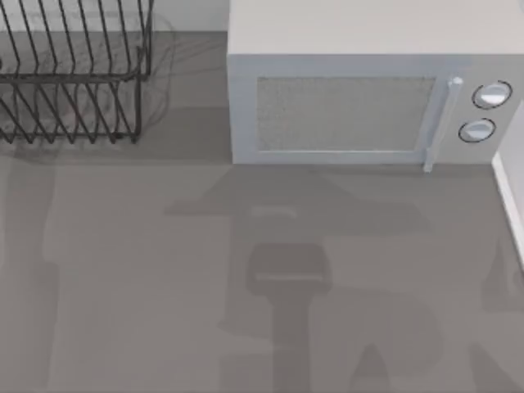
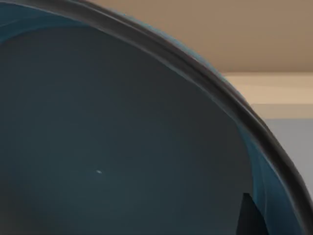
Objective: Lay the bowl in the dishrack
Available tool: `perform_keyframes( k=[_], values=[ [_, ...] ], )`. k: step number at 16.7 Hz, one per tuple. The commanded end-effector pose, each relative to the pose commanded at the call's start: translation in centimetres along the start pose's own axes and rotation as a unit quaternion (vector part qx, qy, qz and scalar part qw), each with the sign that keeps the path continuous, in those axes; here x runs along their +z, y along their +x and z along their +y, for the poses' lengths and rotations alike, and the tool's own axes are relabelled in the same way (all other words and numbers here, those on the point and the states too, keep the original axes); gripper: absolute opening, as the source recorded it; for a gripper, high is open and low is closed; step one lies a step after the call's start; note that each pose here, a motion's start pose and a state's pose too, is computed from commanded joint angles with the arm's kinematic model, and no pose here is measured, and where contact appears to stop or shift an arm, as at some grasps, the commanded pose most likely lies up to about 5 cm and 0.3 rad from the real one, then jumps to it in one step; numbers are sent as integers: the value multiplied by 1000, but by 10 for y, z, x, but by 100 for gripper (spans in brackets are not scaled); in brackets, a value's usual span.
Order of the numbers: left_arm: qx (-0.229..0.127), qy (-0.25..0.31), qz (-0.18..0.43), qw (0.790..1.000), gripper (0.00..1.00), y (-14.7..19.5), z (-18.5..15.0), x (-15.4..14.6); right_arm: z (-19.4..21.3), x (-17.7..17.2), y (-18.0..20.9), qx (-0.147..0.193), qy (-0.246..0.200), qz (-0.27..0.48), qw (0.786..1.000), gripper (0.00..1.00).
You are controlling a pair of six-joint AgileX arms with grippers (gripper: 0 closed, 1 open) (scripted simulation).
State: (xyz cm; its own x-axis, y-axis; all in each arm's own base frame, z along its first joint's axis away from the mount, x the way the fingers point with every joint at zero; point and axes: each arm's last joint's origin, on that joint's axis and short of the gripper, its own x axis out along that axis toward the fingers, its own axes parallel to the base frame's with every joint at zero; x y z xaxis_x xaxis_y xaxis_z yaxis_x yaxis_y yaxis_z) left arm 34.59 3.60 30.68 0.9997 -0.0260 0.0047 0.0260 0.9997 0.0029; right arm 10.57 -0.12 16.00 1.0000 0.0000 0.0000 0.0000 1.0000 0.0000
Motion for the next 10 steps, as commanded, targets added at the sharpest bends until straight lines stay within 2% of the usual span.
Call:
perform_keyframes(
  k=[5, 7, 10],
  values=[
    [2, 0, -1, 1000, 0, 32, -7, -72, 0, 0, 0, 0, 0, 0, 1000, 100],
    [3, -1, 2, 1000, 0, 35, -10, -86, 0, 0, 0, 0, 0, 0, 1000, 100],
    [3, -1, 2, 1000, 0, 35, -10, -89, 0, 0, 0, 0, 0, 0, 1000, 100]
  ],
)
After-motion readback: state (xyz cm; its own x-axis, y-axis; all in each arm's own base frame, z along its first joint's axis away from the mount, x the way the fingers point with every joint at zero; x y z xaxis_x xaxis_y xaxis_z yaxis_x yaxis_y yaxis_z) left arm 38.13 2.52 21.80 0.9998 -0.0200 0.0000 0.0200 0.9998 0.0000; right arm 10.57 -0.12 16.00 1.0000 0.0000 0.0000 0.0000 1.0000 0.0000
